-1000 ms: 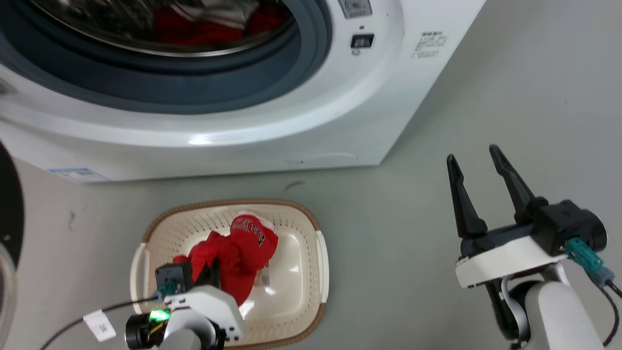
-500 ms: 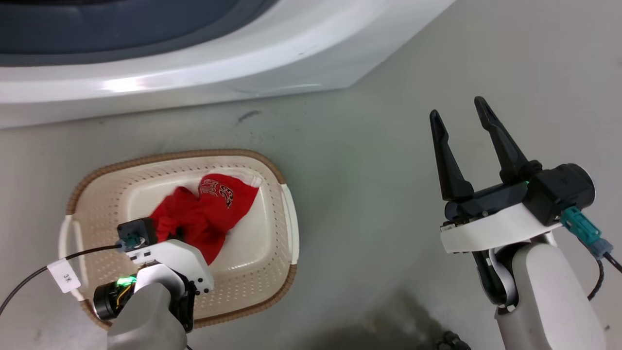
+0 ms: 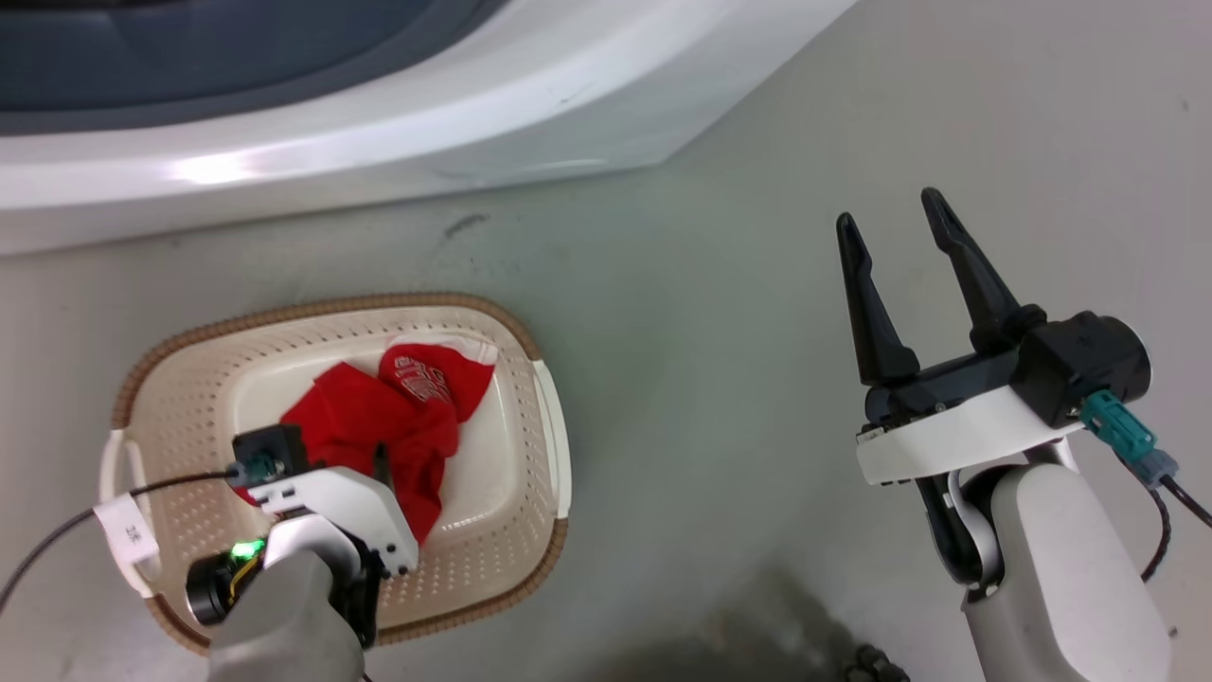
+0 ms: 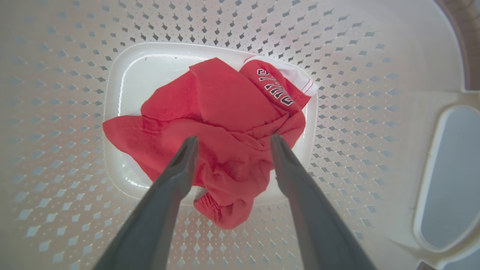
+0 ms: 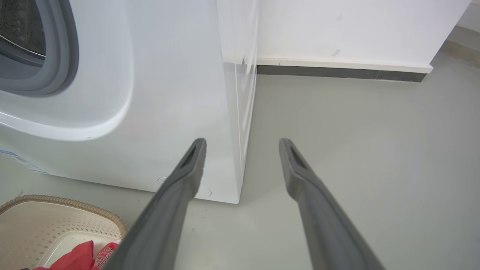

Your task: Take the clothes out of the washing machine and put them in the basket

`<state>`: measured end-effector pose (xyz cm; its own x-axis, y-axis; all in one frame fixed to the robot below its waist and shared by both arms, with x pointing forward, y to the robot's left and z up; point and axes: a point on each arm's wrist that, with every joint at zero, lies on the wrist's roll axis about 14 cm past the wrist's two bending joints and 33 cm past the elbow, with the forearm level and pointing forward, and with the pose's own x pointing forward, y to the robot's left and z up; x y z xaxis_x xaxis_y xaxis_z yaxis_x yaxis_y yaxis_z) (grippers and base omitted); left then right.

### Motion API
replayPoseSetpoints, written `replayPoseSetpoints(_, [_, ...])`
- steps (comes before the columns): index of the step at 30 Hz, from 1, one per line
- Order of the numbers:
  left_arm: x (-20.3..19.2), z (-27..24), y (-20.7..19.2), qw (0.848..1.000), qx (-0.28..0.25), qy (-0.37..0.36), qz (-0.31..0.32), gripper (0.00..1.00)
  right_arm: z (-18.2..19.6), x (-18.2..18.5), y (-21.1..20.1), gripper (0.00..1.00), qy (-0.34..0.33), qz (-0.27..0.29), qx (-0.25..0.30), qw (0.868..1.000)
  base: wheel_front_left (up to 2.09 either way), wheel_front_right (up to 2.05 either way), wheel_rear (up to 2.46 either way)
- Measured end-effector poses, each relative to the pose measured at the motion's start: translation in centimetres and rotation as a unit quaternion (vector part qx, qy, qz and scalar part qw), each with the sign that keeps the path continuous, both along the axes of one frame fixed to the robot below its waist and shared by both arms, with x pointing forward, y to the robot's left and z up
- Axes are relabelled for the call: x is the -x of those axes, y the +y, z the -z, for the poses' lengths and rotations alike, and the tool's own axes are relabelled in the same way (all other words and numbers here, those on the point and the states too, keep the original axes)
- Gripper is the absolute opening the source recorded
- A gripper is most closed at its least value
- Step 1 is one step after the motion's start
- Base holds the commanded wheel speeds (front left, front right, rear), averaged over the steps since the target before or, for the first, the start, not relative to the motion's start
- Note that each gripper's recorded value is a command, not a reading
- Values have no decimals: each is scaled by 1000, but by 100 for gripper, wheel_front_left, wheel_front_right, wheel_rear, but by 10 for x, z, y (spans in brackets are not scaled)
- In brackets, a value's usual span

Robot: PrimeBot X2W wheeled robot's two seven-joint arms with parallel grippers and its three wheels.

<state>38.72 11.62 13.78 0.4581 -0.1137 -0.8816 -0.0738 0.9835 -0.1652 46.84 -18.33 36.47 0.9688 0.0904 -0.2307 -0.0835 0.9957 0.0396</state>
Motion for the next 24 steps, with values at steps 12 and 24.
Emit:
replayPoseSetpoints(12, [-3,-85,5,993,6,-121,-10,100,-61,27,-3,100,-50,10,6,999,0,0,0])
replayPoseSetpoints(24, [-15,-193,28,953,-4,-300,-29,100,-114,56,5,100,-94,4,4,996,0,0,0])
